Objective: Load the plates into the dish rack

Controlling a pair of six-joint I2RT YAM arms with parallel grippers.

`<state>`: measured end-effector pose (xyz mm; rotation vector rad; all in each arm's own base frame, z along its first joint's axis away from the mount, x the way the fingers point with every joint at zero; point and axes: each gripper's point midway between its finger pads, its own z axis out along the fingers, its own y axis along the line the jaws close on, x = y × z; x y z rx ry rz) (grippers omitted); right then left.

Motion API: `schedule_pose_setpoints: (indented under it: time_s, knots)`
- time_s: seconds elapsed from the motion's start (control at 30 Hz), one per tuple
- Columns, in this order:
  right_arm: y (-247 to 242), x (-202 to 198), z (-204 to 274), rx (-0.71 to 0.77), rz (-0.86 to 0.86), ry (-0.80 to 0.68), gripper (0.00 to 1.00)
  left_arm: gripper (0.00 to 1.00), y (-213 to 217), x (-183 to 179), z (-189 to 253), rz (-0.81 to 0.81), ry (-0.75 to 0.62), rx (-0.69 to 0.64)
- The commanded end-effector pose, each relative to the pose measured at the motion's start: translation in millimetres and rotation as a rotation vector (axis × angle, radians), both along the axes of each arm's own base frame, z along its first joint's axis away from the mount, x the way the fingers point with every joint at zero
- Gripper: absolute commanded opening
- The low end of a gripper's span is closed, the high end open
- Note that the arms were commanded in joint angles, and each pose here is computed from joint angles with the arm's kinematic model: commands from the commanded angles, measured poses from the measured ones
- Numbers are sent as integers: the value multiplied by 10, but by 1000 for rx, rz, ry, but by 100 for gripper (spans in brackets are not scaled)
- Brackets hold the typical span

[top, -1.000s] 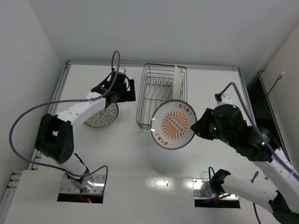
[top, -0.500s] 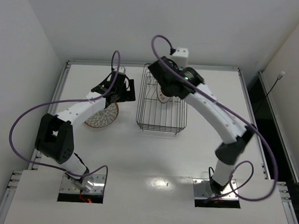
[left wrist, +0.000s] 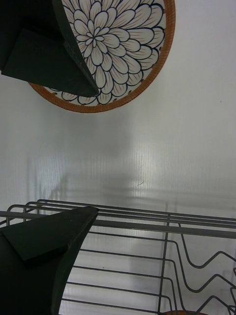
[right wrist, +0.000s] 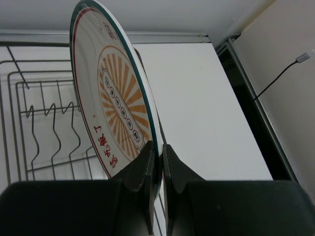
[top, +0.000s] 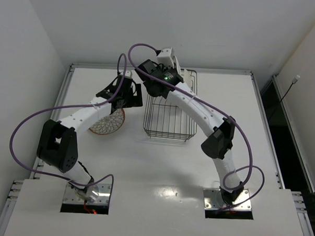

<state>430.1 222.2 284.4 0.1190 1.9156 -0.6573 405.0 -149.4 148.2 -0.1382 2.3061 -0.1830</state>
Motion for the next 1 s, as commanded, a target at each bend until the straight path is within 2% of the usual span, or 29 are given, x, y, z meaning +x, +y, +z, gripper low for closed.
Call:
schedule_pose_setpoints:
  time_s: [0.0,0.2,0.63,0.93,0.97]
  knots:
    - [-165,171,348,-26,-86,-134,0,92,8,70,161,13,-43,-25]
    - [-210,349,74,-107,-106,-83,0,92,-8,65,160,6,-41,-31]
    - [-282,531,-432,-165,-127,0,0,92,-8,65,160,6,-41,-31]
    - [-164,637,-851,-71,-57,90,1,92,-1,49,144,6,-32,-27]
    - [-138,624,-993,-58,-48,118,8,92,-1,49,144,6,-32,-27]
